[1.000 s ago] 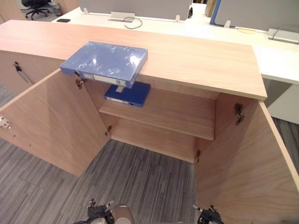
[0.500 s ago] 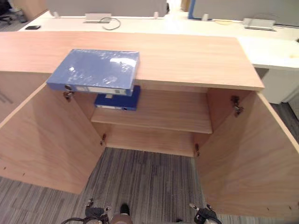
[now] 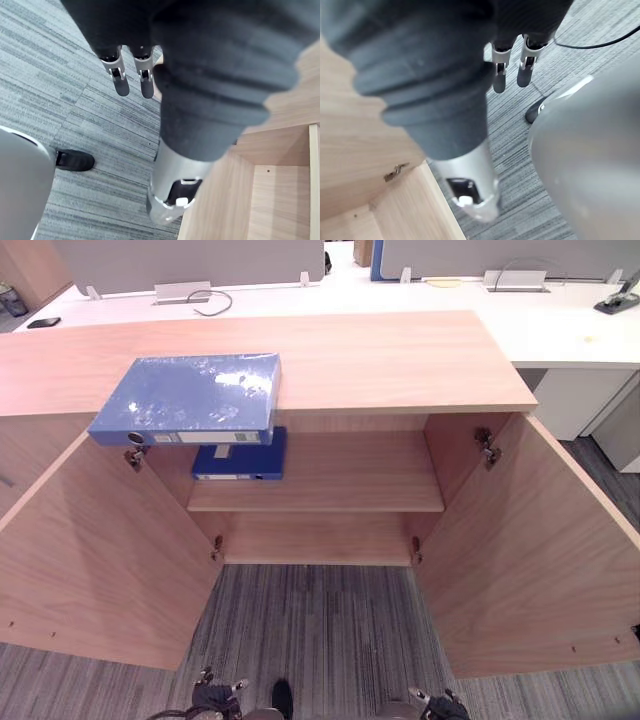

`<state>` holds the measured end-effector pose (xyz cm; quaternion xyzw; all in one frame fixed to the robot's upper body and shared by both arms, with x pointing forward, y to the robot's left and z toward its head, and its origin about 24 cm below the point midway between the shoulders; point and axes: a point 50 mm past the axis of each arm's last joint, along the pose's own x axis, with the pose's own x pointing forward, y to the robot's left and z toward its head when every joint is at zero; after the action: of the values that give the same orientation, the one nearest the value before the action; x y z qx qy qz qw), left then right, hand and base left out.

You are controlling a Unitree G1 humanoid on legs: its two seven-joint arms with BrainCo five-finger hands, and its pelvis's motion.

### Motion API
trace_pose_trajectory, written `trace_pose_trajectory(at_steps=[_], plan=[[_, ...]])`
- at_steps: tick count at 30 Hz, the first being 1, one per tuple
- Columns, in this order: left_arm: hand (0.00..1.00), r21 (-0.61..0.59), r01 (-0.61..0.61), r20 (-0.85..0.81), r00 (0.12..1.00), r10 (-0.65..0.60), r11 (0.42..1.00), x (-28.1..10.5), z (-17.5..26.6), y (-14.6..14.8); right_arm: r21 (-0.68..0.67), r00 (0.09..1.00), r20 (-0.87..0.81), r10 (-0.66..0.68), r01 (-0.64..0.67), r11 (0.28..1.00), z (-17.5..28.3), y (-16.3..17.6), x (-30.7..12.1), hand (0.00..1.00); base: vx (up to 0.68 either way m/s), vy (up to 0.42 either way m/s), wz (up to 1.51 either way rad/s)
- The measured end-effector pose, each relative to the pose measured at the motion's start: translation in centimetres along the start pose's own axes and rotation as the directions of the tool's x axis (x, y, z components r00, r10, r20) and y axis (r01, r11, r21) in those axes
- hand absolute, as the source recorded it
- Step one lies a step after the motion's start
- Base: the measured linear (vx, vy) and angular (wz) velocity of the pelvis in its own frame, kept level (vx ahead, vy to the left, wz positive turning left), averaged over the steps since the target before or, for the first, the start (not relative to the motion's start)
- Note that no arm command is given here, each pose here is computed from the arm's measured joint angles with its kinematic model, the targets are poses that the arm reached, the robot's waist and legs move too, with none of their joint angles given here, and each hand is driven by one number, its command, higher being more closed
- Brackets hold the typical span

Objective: Walk over to the cabinet, pick up the folder, carry it to the office cabinet, place the folder inside the office cabinet, then close the office cabinet door

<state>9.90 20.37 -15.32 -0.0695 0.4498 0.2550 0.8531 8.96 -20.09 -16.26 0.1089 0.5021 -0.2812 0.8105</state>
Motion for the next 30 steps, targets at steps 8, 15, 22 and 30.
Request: trace_pose_trajectory(at_steps=[8, 15, 22, 30], plan=[[0.00, -0.148, -0.049, -0.048, 0.998, 0.042, 0.988, 0.2, -0.4, 1.3, -0.025, 1.000, -0.008, 0.023, -0.023, 0.999, -0.4, 0.3, -0.1, 0.00, 0.03, -0.033, 0.05], [0.00, -0.105, -0.040, -0.042, 0.998, 0.036, 0.994, 0.4, -0.2, 1.6, -0.020, 0.999, -0.039, 0.030, -0.031, 0.999, -0.9, 0.4, -0.1, 0.00, 0.02, -0.052, -0.04], [0.00, -0.114, -0.014, 0.016, 1.000, 0.016, 0.993, 0.7, 1.3, 1.2, 0.015, 0.998, -0.055, 0.038, -0.038, 0.999, -1.2, 0.5, -0.1, 0.00, -0.07, -0.001, 0.05], [0.00, -0.338, 0.058, 0.025, 0.998, -0.053, 0.939, 0.2, 1.6, -0.3, -0.013, 0.998, -0.050, 0.027, -0.028, 1.000, -0.8, -0.3, 0.1, 0.00, -0.05, 0.009, 0.14]])
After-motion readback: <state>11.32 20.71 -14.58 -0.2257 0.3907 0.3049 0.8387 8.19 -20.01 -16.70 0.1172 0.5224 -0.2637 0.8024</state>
